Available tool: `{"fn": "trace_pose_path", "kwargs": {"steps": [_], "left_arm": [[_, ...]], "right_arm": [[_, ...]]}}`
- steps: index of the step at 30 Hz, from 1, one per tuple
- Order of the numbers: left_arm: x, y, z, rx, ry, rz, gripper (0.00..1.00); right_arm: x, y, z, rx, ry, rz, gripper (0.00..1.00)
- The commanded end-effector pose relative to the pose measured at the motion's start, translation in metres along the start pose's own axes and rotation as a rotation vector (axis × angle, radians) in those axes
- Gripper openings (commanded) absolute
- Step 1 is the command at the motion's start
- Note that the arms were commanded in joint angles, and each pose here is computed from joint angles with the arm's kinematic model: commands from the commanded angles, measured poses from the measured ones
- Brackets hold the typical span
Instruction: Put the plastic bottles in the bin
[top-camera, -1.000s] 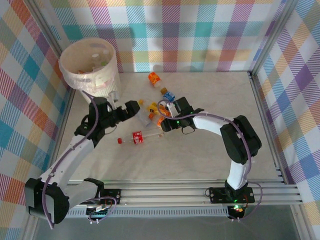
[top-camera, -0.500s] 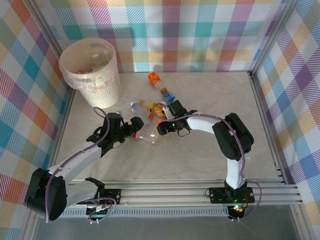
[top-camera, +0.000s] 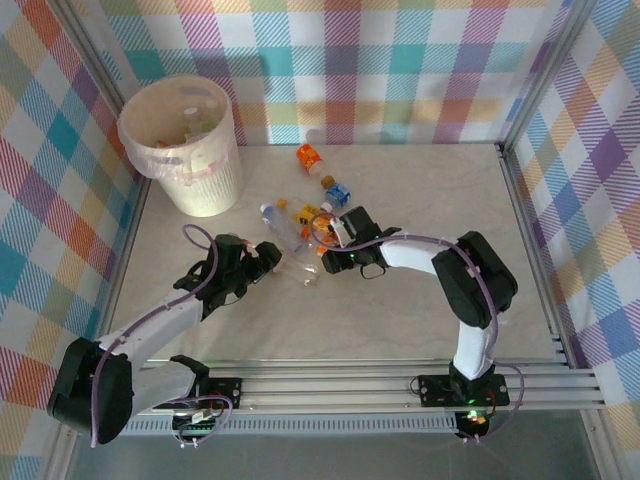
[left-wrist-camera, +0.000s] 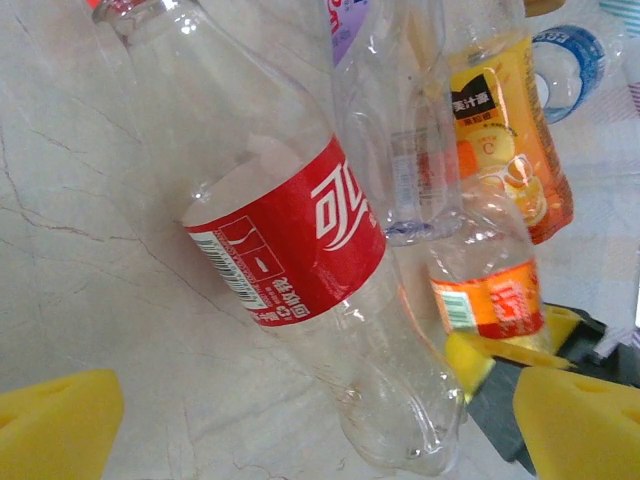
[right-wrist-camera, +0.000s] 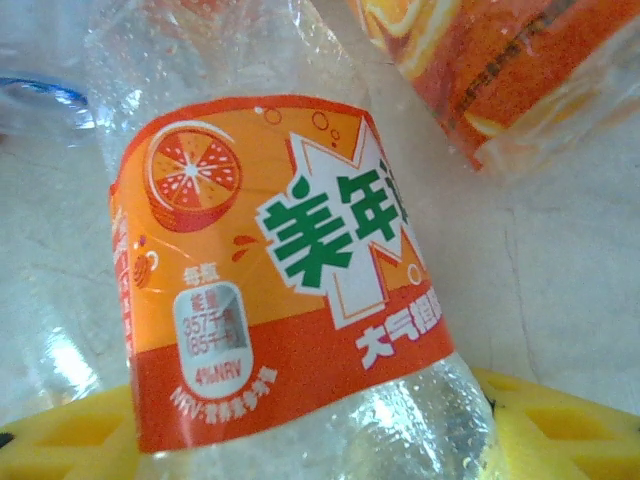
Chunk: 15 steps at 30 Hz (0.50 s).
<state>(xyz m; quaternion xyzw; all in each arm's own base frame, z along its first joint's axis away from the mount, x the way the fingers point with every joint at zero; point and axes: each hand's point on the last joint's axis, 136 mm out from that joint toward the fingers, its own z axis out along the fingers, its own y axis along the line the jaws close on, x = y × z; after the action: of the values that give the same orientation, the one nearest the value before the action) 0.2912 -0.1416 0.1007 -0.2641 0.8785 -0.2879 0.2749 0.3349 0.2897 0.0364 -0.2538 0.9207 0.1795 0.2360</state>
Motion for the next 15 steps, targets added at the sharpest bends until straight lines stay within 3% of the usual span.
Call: {"fn": "trace_pose_path", "kwargs": {"steps": [1, 11, 15], "left_arm": [[-0.001, -0.002, 0.005, 0.005, -0.007, -0.007, 1.00], [0.003, -0.015, 0.019, 0.049, 0.036, -0.008, 1.00], [0.001, -0.045, 0.017, 0.179, 0.053, -0.014, 1.00]], "right_arm": [[-0.019, 0.010, -0.020, -0.021, -0.092, -0.052, 0.58], [-0.025, 0.022, -0.034, -0.047, -0.137, -0.062, 0.57], [-0.032, 0.036, -0.044, -0.105, -0.172, -0.072, 0.57]]}}
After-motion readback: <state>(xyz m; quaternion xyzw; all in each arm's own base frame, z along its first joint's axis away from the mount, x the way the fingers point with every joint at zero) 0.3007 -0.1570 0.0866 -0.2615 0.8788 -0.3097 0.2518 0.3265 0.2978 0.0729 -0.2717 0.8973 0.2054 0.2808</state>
